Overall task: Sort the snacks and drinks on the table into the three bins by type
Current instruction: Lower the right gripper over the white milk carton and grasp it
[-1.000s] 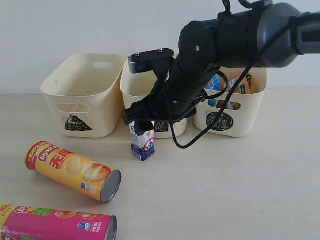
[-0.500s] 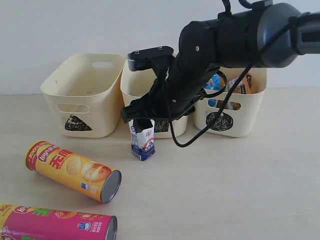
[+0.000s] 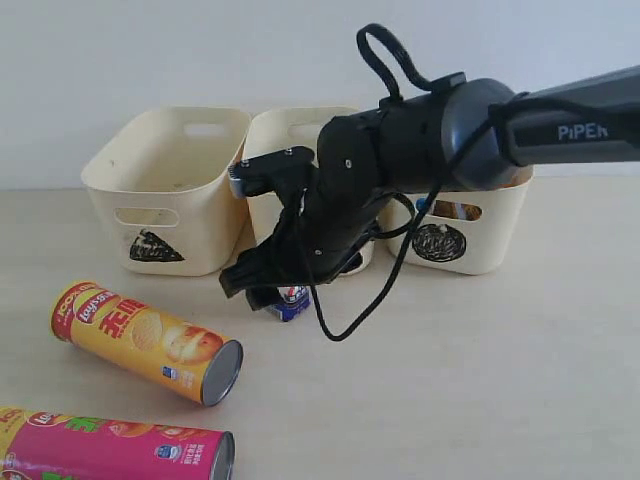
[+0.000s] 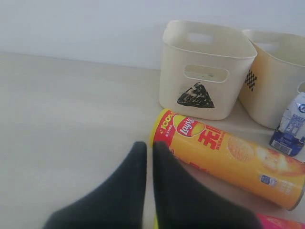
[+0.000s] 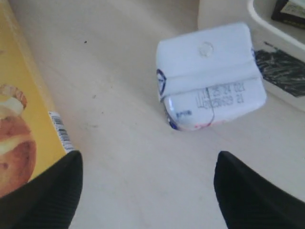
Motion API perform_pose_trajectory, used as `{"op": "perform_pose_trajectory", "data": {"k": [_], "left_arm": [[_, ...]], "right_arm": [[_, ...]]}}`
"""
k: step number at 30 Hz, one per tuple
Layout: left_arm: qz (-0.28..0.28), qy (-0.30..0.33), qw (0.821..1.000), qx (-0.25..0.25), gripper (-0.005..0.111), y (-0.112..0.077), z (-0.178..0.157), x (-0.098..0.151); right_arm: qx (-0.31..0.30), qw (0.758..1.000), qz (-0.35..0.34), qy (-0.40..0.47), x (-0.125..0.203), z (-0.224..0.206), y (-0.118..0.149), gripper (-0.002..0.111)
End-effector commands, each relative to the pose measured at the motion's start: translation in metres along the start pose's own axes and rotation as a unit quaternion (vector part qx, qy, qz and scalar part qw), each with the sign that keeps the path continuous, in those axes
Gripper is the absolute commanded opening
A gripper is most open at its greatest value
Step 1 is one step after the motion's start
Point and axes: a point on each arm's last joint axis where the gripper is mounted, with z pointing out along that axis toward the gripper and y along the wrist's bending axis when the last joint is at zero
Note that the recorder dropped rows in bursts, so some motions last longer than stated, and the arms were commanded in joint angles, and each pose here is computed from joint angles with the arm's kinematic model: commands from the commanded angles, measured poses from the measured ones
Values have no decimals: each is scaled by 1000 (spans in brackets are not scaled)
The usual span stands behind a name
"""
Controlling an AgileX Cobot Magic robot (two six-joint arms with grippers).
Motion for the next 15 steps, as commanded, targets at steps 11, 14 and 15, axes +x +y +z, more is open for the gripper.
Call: {"op": "perform_pose_trajectory", "data": {"k": [11, 14, 15], "left_arm": [[-1, -1, 1000, 0, 4, 0, 0, 1], [-1, -1, 1000, 0, 4, 0, 0, 1], [-1, -1, 1000, 0, 4, 0, 0, 1]], "right_arm": [[18, 997, -35, -60, -7, 17, -3, 82], [22, 997, -44, -66, -7, 20, -4, 82], [24, 996, -46, -66, -7, 22, -5, 82]]}}
